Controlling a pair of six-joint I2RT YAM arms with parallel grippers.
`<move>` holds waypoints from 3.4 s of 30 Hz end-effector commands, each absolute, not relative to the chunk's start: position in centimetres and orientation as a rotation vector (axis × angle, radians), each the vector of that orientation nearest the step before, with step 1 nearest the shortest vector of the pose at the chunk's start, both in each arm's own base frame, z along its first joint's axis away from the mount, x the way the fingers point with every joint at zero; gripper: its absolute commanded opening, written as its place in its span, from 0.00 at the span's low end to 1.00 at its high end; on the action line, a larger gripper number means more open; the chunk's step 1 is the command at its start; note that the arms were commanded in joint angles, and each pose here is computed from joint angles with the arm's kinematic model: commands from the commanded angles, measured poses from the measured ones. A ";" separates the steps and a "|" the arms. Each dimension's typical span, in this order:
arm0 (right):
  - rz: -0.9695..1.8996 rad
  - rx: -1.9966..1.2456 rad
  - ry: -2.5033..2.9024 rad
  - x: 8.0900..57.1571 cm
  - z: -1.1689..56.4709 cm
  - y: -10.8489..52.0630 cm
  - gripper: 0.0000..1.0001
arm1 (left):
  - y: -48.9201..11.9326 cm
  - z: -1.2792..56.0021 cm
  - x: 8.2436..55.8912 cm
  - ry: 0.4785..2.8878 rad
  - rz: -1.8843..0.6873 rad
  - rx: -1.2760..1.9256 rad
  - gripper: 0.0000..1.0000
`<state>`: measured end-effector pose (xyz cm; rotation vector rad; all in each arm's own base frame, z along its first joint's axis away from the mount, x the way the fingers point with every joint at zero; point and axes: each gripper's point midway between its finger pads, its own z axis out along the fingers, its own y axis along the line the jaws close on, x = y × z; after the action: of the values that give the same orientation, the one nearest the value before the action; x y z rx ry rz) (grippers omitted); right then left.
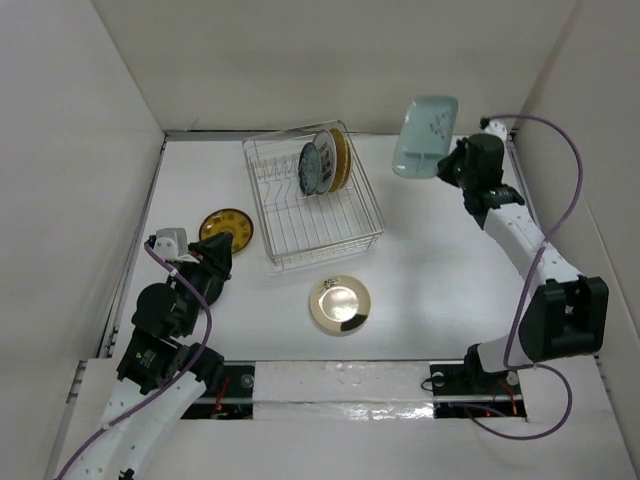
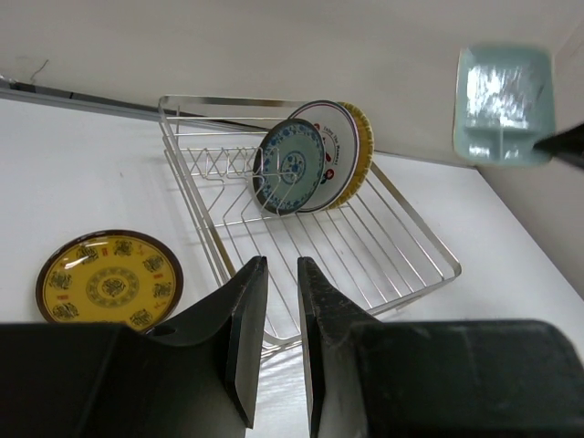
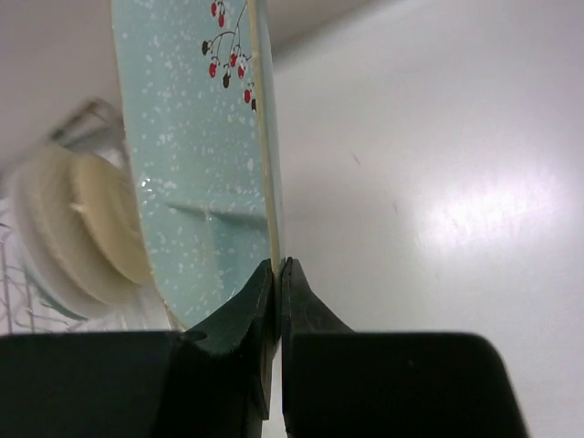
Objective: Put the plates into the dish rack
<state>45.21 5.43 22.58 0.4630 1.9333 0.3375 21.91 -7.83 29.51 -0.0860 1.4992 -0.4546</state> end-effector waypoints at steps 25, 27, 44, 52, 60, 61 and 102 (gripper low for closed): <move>-0.013 0.001 1.809 50.3 33.9 33.1 0.00 | -8.9 32.1 21.1 1.414 -0.541 -0.042 0.17; -0.054 -0.007 1.830 50.1 32.6 33.2 0.00 | -8.9 31.9 21.1 1.418 -0.539 -0.039 0.18; -0.341 -0.153 1.900 49.0 25.1 34.7 0.00 | -9.0 32.0 20.9 1.415 -0.550 -0.034 0.18; -0.492 -0.304 1.865 48.2 23.6 36.0 0.00 | -9.2 31.9 21.0 1.419 -0.554 -0.029 0.18; -0.413 -0.290 1.783 48.1 25.1 38.8 0.32 | -9.3 31.6 21.2 1.431 -0.549 -0.029 0.18; -0.384 -0.279 1.772 48.0 25.9 39.0 0.38 | -9.3 31.6 21.3 1.434 -0.547 -0.030 0.18; 0.910 -0.174 2.517 17.8 0.6 27.0 0.00 | -8.4 29.5 23.1 1.519 -0.441 -0.085 0.04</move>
<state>20.09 27.72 2.50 -0.1198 2.4278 0.9056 22.84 -8.65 28.06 -0.0649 1.5655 -0.4474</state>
